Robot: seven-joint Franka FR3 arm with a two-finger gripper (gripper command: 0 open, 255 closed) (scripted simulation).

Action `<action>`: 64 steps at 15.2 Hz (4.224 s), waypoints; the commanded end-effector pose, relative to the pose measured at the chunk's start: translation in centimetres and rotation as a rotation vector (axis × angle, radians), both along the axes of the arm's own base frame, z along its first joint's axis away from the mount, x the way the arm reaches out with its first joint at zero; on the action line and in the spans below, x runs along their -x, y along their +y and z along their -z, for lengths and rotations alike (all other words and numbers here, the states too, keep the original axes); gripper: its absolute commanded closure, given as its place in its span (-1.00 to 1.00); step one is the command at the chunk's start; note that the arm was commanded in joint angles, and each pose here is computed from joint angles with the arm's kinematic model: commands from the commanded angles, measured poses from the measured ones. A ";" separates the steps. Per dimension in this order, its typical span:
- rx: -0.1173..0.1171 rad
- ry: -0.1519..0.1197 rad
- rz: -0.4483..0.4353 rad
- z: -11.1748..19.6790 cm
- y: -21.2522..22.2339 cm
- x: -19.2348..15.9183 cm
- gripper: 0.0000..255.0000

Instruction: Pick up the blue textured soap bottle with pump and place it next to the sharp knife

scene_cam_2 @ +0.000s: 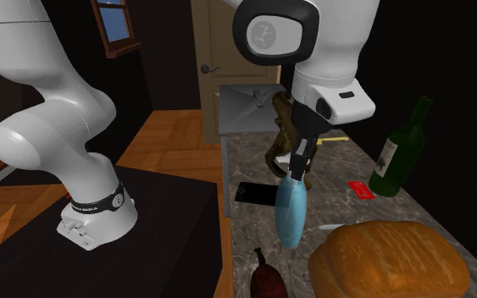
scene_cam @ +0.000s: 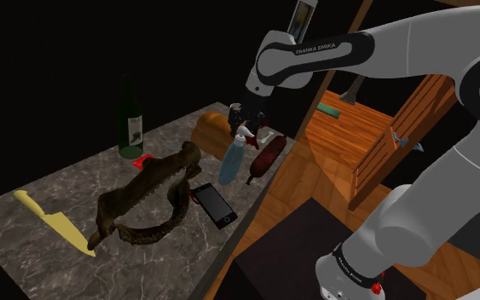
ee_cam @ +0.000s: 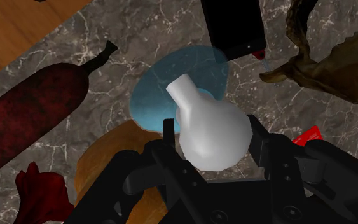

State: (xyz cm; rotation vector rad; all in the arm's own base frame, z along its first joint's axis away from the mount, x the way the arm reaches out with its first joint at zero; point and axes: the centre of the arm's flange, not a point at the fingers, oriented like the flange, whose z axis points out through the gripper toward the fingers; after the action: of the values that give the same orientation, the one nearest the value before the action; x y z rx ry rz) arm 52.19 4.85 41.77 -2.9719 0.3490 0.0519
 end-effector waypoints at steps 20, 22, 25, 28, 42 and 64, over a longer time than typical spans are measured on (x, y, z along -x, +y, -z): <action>0.000 0.000 0.000 -9.0 0.0 0.0 1.00; 0.000 0.000 0.000 -10.0 0.0 0.0 1.00; 0.000 0.000 0.000 -11.6 0.0 0.0 1.00; 0.000 0.000 0.000 -13.2 0.0 0.0 1.00; 0.000 0.000 0.000 -20.6 0.0 0.0 1.00; 0.000 0.000 0.000 -32.2 0.0 0.0 1.00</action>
State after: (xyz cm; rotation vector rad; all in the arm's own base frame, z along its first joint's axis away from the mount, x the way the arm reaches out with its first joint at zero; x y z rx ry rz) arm 52.21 4.77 73.28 -2.9720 0.3493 0.0528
